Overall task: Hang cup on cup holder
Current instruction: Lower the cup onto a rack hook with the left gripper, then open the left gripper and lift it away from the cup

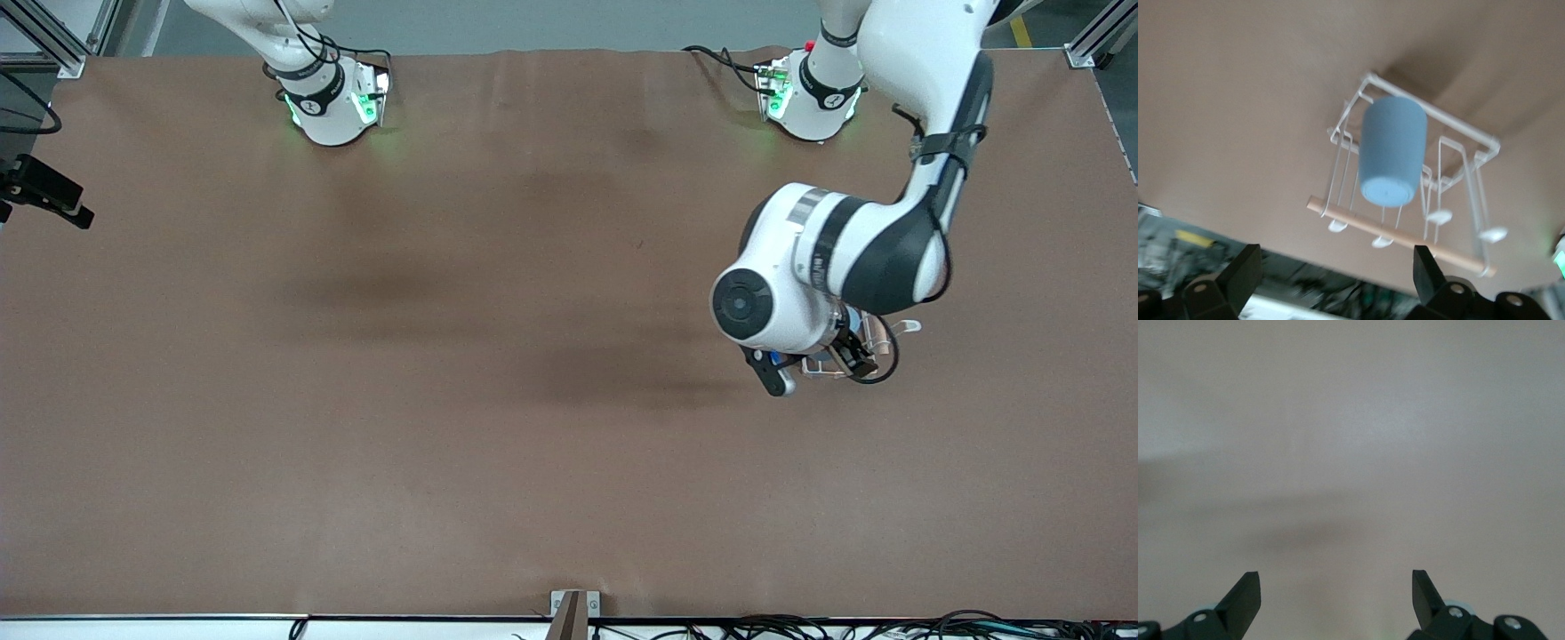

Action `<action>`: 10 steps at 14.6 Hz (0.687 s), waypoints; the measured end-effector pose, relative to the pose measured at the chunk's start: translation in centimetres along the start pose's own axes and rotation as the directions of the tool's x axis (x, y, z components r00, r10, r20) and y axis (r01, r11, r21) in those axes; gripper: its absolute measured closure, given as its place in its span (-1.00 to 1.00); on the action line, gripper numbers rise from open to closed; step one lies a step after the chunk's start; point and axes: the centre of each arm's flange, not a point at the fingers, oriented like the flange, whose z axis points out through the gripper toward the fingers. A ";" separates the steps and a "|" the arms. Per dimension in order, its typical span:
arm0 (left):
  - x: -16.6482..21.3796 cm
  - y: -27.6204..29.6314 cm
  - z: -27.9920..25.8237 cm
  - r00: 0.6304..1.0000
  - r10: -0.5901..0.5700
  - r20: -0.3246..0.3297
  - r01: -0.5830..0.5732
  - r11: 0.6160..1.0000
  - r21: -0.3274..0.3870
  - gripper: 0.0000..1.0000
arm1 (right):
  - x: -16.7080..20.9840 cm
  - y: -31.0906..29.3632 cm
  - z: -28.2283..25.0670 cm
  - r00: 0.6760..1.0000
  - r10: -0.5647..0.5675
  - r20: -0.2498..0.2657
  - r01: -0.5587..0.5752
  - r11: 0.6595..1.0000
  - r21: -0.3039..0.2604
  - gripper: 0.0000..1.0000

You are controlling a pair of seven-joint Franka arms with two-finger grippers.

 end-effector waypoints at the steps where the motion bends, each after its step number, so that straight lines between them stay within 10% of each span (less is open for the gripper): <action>1: -0.3 -0.4 -0.8 0.996 -0.079 -0.039 0.079 0.997 -0.013 -1.00 | 0.0 0.0 0.0 1.000 -0.002 0.001 0.002 1.000 0.000 -1.00; 10: -7.7 -4.9 -7.5 0.726 -0.646 -0.234 0.554 0.752 -0.357 -1.00 | -0.1 0.7 0.1 1.000 -0.012 0.007 0.012 1.000 0.001 -1.00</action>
